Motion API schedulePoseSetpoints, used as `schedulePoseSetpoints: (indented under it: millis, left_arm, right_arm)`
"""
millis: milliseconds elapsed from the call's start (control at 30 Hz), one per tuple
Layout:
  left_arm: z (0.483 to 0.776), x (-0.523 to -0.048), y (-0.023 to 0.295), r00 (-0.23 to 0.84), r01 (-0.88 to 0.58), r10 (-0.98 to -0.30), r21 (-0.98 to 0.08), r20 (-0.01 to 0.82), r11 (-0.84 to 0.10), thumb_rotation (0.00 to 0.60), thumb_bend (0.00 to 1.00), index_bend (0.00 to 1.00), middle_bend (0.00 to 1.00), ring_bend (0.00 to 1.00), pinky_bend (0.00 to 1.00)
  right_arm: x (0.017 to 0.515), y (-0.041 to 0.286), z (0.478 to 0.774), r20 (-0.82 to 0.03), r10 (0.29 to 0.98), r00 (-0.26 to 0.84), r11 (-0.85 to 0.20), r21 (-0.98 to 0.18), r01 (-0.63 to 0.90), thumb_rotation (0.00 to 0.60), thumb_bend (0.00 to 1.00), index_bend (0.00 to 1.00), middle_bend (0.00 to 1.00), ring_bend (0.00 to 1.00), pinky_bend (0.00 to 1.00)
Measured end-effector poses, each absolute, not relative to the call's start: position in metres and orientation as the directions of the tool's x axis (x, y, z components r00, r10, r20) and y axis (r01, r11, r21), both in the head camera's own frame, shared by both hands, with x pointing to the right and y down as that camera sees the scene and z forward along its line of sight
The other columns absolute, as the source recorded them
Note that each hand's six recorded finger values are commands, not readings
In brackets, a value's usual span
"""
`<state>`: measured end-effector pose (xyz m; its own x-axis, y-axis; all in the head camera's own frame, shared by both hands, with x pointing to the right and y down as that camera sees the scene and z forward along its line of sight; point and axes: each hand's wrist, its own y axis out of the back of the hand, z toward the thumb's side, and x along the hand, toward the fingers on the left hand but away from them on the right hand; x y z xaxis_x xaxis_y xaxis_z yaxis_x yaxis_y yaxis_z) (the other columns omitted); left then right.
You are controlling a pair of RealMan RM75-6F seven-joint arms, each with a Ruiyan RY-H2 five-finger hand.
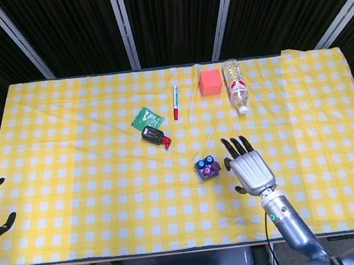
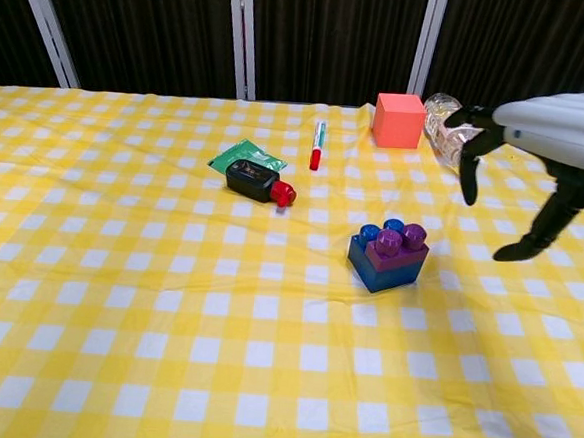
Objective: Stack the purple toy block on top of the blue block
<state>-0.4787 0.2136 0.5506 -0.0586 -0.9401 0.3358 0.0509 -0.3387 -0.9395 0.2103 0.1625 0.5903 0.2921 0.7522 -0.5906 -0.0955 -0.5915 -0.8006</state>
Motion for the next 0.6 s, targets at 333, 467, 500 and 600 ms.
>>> schedulePoseSetpoints:
  millis: [333, 467, 500, 600]
  left_arm:
    - [0.548, -0.479, 0.217, -0.039, -0.012, -0.932, -0.933, 0.36, -0.36, 0.6, 0.27, 0.16, 0.01, 0.0, 0.12]
    - [0.547, -0.481, 0.219, -0.04, -0.014, -0.931, -0.931, 0.364, -0.364, 0.6, 0.27, 0.16, 0.01, 0.0, 0.12]
    - [0.547, -0.481, 0.219, -0.041, -0.012, -0.931, -0.932, 0.363, -0.363, 0.6, 0.27, 0.16, 0.01, 0.0, 0.12]
    - [0.545, -0.481, 0.22, -0.044, -0.008, -0.933, -0.934, 0.358, -0.358, 0.6, 0.27, 0.16, 0.01, 0.0, 0.12]
  right_arm:
    - [0.287, 0.217, 0.574, -0.507, 0.815, 0.282, -0.554, -0.823, 0.122, 0.6, 0.17, 0.0, 0.0, 0.0, 0.0]
    - [0.342, 0.244, 0.57, -0.47, 0.854, 0.222, -0.504, -0.853, 0.132, 0.6, 0.17, 0.0, 0.0, 0.0, 0.0]
    - [0.355, 0.25, 0.568, -0.468, 0.861, 0.198, -0.496, -0.859, 0.128, 0.6, 0.17, 0.0, 0.0, 0.0, 0.0]
    - [0.387, 0.265, 0.562, -0.463, 0.877, 0.125, -0.478, -0.866, 0.146, 0.6, 0.17, 0.0, 0.0, 0.0, 0.0]
